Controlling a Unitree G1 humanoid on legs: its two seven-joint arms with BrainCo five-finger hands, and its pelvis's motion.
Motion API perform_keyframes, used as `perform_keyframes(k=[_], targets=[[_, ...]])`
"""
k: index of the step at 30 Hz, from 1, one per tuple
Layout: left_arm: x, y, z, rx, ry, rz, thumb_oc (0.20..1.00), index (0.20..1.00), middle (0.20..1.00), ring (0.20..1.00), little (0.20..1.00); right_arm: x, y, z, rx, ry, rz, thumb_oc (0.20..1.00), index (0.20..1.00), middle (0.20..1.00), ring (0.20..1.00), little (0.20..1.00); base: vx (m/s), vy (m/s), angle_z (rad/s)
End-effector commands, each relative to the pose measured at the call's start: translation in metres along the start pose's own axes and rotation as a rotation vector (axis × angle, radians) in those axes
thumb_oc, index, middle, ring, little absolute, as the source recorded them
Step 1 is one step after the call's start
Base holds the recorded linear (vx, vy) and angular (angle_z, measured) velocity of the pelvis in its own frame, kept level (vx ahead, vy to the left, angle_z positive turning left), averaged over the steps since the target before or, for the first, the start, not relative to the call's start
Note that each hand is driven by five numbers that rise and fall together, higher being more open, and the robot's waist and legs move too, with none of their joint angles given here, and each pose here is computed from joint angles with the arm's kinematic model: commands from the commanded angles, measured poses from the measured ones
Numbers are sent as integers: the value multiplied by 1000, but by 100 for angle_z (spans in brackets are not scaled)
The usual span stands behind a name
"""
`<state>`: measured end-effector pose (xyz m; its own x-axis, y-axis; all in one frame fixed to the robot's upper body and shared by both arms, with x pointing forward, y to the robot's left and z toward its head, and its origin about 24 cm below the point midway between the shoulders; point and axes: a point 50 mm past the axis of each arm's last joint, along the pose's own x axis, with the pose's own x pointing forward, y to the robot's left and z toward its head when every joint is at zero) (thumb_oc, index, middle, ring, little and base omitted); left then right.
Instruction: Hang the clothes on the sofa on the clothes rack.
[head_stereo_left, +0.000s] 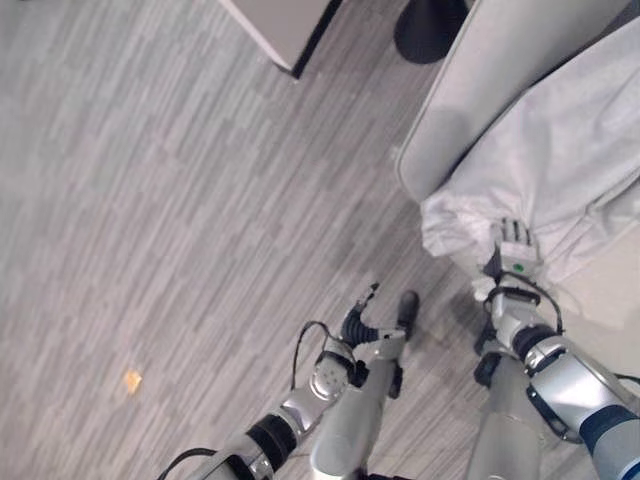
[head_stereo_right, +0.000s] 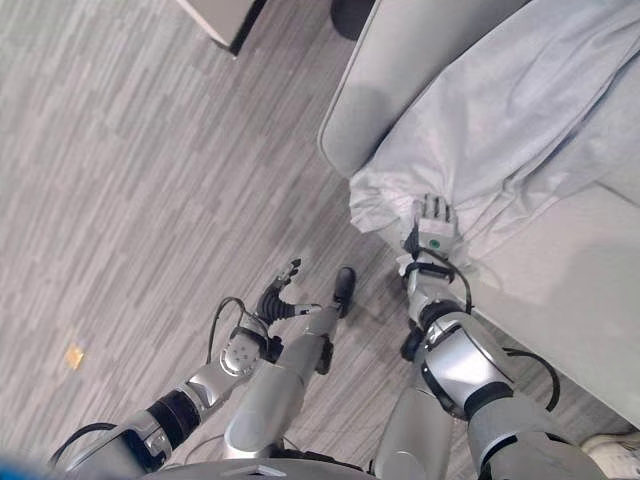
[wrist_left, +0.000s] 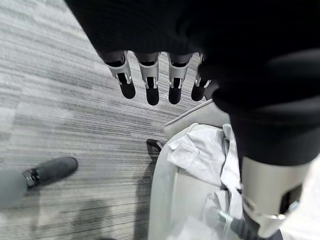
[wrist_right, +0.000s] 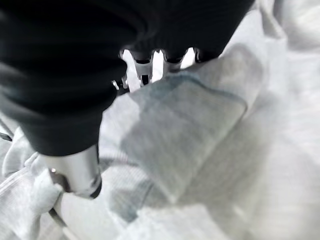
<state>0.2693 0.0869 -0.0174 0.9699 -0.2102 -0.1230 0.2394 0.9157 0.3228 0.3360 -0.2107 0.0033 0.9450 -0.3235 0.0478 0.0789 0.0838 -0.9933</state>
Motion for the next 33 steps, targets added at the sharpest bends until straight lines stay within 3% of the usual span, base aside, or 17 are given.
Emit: perform_keyframes(k=[1,6,10,12,16,17,18,21,22,23,24,27,29,33], targets=[[3,14,10,53,-78,32,1000,1000,1000,1000,1000,-9,6,-58,55,244,-1,200,200,200,200,200,-14,11,-12],[4,30,3,29,-42,116,1000,1000,1000,1000,1000,22,-45,-40,323,273,-288,200,200,200,200,200,-41,39,-27],[2,34,-3,5,-5,136,1000,1000,1000,1000,1000,31,-65,-29,510,297,-376,200,200,200,200,200,-43,25,-29],[-1,36,-11,-21,42,146,1000,1000,1000,1000,1000,33,-76,-15,738,312,-410,200,200,200,200,200,29,-10,-10],[-5,40,-22,-51,107,161,1000,1000,1000,1000,1000,25,-80,11,1075,279,-391,200,200,200,200,200,33,-5,-8],[-6,40,-26,-70,143,162,1000,1000,1000,1000,1000,18,-84,25,1310,252,-357,200,200,200,200,200,48,12,-6],[-6,38,-27,-84,160,158,1000,1000,1000,1000,1000,13,-83,34,1394,221,-317,200,200,200,200,200,42,10,-13],[-7,35,-30,-106,183,144,1000,1000,1000,1000,1000,2,-80,51,1460,125,-219,200,200,200,200,200,24,17,-29],[-6,35,-27,-118,169,133,1000,1000,1000,1000,1000,-4,-72,58,1405,60,-138,329,329,329,329,329,10,19,-29],[-4,36,-24,-118,156,128,1000,1000,1000,1000,1000,-2,-69,57,1339,57,-117,912,912,912,912,912,1,17,-26],[-3,38,-23,-113,148,128,1000,1000,1000,1000,1000,1,-70,57,1310,57,-115,1000,1000,1000,1000,1000,-19,7,-21],[1,41,-18,-105,127,125,1000,1000,1000,1000,1000,19,-69,48,1284,161,-92,1000,1000,1000,1000,1000,-15,-3,-13],[0,39,-17,-109,124,103,1000,1000,1000,1000,1000,36,-65,29,1135,313,-110,1000,1000,1000,1000,1000,12,-16,-5],[5,35,-9,-111,87,83,1000,1000,1000,1000,1000,48,-77,18,1047,418,-174,1000,1000,1000,1000,1000,6,-13,-1]])
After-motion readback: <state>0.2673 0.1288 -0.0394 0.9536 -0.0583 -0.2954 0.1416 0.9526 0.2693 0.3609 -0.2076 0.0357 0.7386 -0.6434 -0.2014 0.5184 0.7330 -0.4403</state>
